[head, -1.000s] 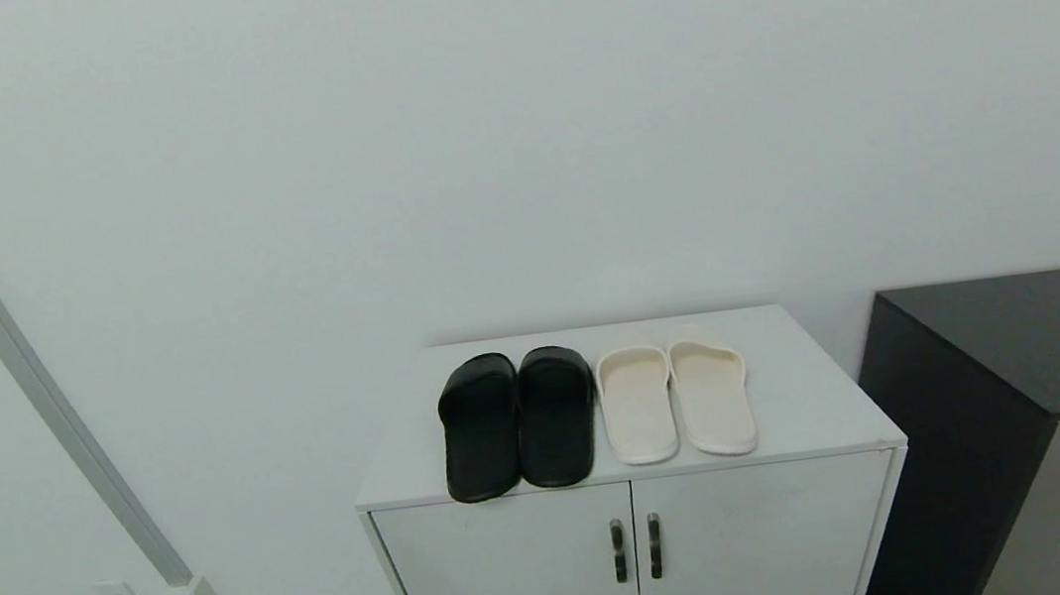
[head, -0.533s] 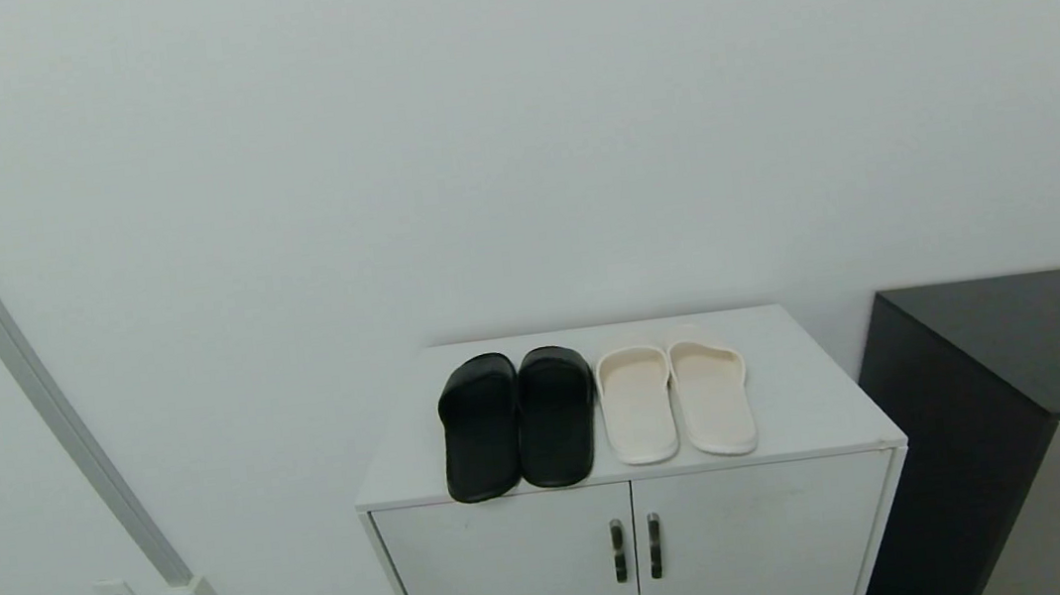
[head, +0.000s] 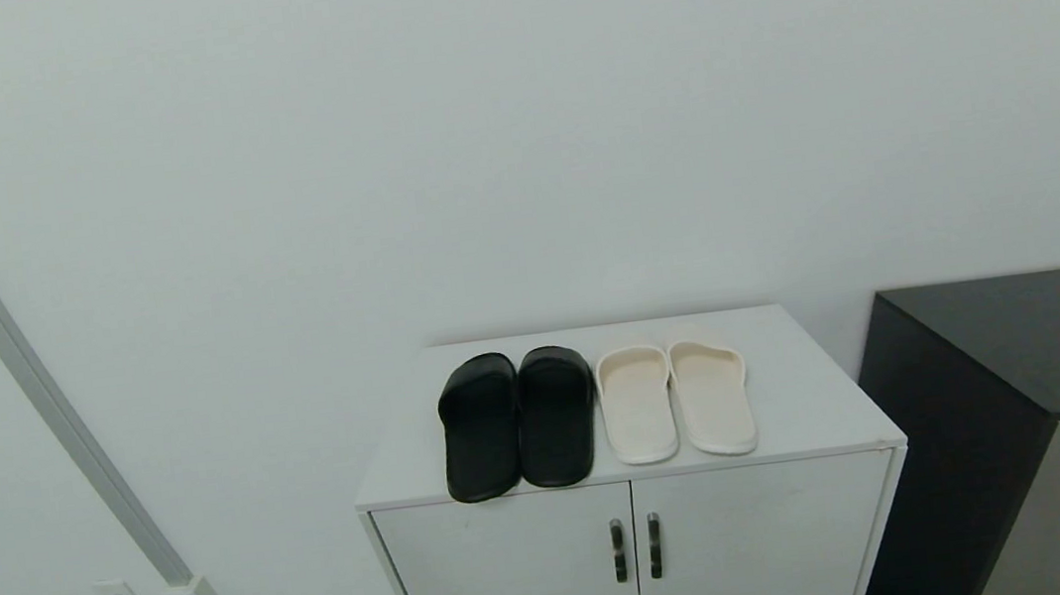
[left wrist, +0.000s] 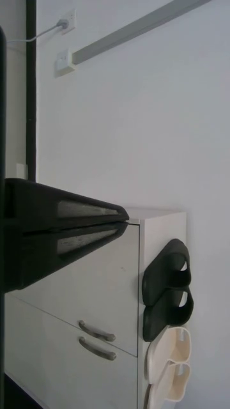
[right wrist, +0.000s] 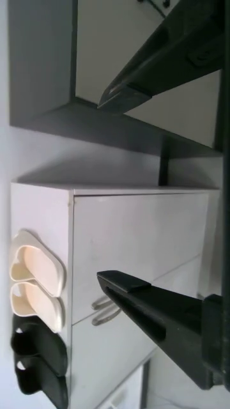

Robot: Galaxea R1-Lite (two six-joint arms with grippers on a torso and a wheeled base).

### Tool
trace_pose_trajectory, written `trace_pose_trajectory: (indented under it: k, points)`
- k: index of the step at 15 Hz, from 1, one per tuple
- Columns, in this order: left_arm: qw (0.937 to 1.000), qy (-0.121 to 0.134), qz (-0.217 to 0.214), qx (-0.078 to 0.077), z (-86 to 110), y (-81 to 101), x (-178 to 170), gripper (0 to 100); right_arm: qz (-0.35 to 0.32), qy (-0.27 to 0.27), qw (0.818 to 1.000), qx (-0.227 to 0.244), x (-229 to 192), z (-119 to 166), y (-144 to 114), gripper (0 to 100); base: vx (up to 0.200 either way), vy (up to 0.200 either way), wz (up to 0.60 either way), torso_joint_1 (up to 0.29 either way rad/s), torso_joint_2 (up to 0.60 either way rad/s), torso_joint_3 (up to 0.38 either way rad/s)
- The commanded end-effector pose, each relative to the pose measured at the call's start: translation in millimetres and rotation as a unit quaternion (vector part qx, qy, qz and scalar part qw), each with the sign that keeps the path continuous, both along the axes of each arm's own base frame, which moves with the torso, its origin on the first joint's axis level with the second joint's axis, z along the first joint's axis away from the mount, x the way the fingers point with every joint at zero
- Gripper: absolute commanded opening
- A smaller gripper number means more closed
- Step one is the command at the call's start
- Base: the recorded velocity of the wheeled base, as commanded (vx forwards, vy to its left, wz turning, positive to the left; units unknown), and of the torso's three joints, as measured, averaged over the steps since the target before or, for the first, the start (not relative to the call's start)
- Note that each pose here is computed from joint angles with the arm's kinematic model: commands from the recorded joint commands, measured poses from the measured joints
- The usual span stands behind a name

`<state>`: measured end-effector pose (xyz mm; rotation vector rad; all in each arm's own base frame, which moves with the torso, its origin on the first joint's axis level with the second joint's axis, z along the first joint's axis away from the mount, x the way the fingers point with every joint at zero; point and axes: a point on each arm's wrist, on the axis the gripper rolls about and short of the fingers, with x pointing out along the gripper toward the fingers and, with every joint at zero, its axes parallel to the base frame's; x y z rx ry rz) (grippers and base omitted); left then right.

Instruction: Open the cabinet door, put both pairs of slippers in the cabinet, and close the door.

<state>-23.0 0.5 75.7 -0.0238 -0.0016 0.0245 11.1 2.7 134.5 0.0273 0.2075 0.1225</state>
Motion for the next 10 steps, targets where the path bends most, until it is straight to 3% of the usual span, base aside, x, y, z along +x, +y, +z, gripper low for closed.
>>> trace_pose_trajectory:
  k: [1,5,10]
  points:
    - [1.0000,0.001,0.000,0.000,0.0,0.0,0,0,0.040,0.077,0.996,0.000,45,6,4,100,0.000,0.000,0.00,0.000,0.00,0.000]
    - [1.0000,0.001,-0.001,0.000,0.0,0.0,0,0,0.073,0.102,0.992,-0.004,83,12,24,100,0.000,0.000,0.00,0.000,0.00,0.000]
    - [1.0000,0.001,-0.001,0.000,0.0,0.0,0,0,0.091,0.096,0.991,0.009,110,28,86,100,0.000,0.000,0.00,0.000,0.00,0.000]
